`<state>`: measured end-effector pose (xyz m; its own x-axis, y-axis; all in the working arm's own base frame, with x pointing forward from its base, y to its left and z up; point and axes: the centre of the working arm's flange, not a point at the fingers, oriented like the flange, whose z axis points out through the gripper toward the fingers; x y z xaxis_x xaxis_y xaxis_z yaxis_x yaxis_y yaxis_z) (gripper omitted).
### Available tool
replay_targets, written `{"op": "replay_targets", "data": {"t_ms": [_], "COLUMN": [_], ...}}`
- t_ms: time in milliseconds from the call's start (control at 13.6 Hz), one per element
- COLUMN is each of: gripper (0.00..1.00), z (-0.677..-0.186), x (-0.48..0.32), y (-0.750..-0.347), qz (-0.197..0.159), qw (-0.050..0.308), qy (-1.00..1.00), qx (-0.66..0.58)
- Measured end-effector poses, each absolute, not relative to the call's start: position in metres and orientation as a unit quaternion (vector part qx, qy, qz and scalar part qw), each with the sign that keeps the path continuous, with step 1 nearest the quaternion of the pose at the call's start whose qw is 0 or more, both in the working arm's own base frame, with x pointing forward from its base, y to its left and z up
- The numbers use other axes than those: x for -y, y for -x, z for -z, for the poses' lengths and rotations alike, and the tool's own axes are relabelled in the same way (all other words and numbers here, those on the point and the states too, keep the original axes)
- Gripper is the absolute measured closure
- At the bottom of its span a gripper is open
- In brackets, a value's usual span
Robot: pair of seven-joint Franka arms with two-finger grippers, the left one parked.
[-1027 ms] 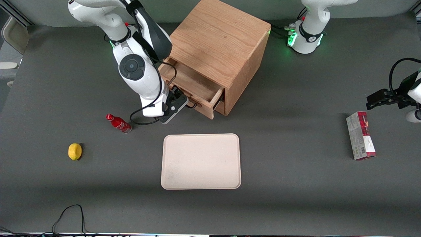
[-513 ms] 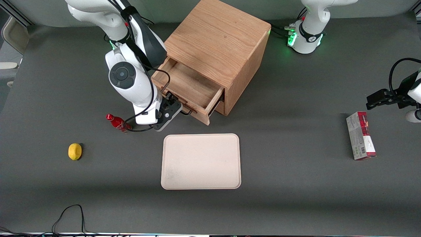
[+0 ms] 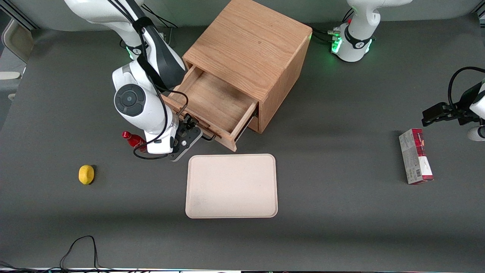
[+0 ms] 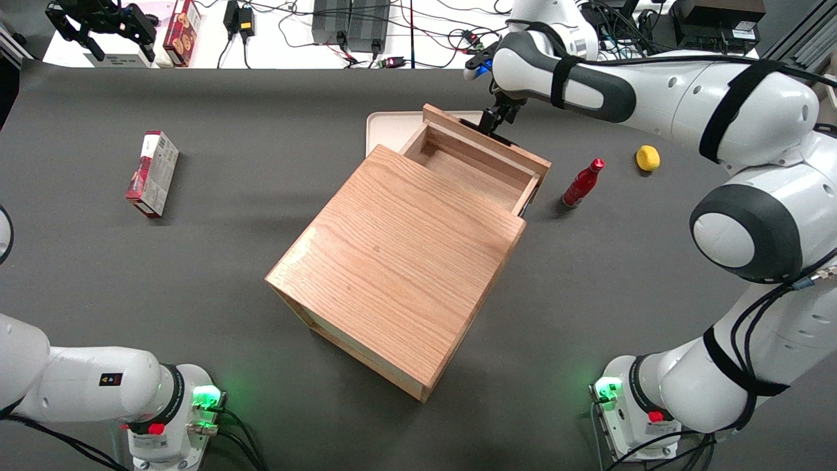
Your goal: Open upper drawer
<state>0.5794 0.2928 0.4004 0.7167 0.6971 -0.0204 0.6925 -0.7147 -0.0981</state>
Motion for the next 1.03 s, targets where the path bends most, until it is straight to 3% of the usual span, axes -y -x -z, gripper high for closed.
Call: {"op": "replay_targets", "data": {"t_ms": [1027], "gripper": [0.0], "z": [-0.401], "x": [-0.252], "y": [-0.627], "qz": [-0.009], "qw": [0.042], "qy": [0.932], "qx": [0.36]}}
